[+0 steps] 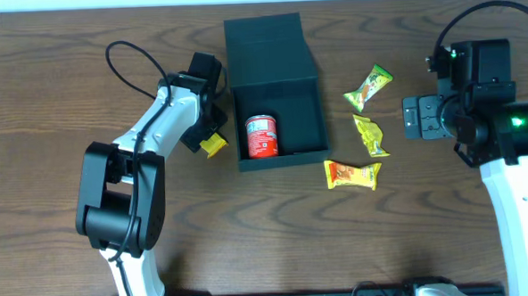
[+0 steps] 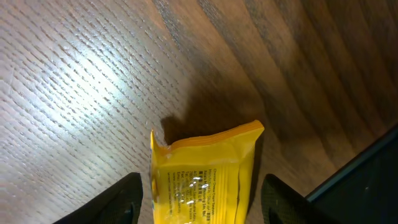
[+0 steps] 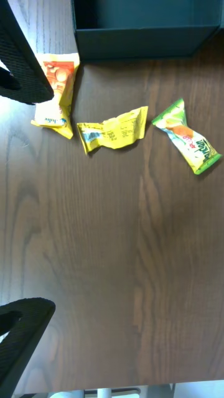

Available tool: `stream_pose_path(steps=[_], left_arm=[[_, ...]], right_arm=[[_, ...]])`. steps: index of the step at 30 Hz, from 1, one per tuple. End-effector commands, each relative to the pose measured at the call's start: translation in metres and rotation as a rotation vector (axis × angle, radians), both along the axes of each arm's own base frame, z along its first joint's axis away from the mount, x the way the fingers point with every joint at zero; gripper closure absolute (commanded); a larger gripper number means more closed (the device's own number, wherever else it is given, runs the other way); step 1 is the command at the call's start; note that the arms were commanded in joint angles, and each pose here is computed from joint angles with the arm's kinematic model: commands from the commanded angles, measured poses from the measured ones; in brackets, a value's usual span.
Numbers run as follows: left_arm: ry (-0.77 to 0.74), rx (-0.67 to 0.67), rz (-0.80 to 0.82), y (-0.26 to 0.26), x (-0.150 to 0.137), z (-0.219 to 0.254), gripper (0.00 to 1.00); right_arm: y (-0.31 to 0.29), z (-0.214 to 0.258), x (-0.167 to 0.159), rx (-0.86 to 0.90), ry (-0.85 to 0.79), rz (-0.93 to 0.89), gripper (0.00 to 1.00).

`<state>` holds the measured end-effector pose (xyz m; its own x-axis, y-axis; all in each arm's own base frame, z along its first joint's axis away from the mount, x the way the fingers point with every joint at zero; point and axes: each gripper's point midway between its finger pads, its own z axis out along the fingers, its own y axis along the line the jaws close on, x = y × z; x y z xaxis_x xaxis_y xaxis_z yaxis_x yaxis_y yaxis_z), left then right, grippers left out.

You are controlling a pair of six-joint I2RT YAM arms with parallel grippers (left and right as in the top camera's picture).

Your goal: Pack container

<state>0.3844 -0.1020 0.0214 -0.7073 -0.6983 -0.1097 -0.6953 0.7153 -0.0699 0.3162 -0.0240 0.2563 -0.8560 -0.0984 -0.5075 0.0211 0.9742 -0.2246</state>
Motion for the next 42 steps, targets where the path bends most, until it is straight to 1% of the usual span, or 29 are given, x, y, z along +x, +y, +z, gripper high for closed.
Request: stream_pose_path(steps=[1, 5, 7, 13, 25, 28, 32, 35, 36, 40, 42], left_arm=[[0.026, 0.014, -0.026, 0.003, -0.004, -0.006, 0.37], [0.034, 0.02, -0.06, 0.004, -0.006, -0.006, 0.37], [0.041, 0.023, -0.067, 0.004, -0.007, -0.007, 0.35], [0.078, 0.028, -0.068, 0.005, -0.012, -0.019, 0.32], [0.102, 0.033, -0.075, 0.006, -0.015, -0.025, 0.32], [0.126, 0.008, -0.077, 0.001, -0.019, -0.031, 0.32], [0.126, 0.006, -0.076, 0.001, -0.019, -0.032, 0.32], [0.126, 0.006, -0.076, 0.001, -0.019, -0.032, 0.34], [0.126, 0.006, -0.076, 0.001, -0.019, -0.032, 0.36], [0.126, 0.006, -0.076, 0.001, -0.019, -0.032, 0.5], [0.126, 0.006, -0.076, 0.001, -0.019, -0.032, 0.51]], right_arm=[[-0.003, 0.004, 0.001, -0.017, -0.009, -0.003, 0.01], [-0.003, 0.004, 0.001, -0.017, -0.009, -0.003, 0.01], [-0.003, 0.004, 0.001, -0.017, -0.008, -0.003, 0.01], [-0.003, 0.004, 0.001, -0.017, -0.008, -0.003, 0.01], [-0.003, 0.004, 0.001, -0.017, -0.009, -0.003, 0.01], [-0.003, 0.004, 0.001, -0.017, -0.009, -0.003, 0.01], [-0.003, 0.004, 0.001, -0.017, -0.009, -0.003, 0.01], [-0.003, 0.004, 0.001, -0.017, -0.009, -0.003, 0.01], [-0.003, 0.004, 0.001, -0.017, -0.009, -0.003, 0.01], [-0.004, 0.004, 0.001, -0.017, -0.009, -0.003, 0.01], [-0.004, 0.004, 0.001, -0.017, -0.008, -0.003, 0.01]])
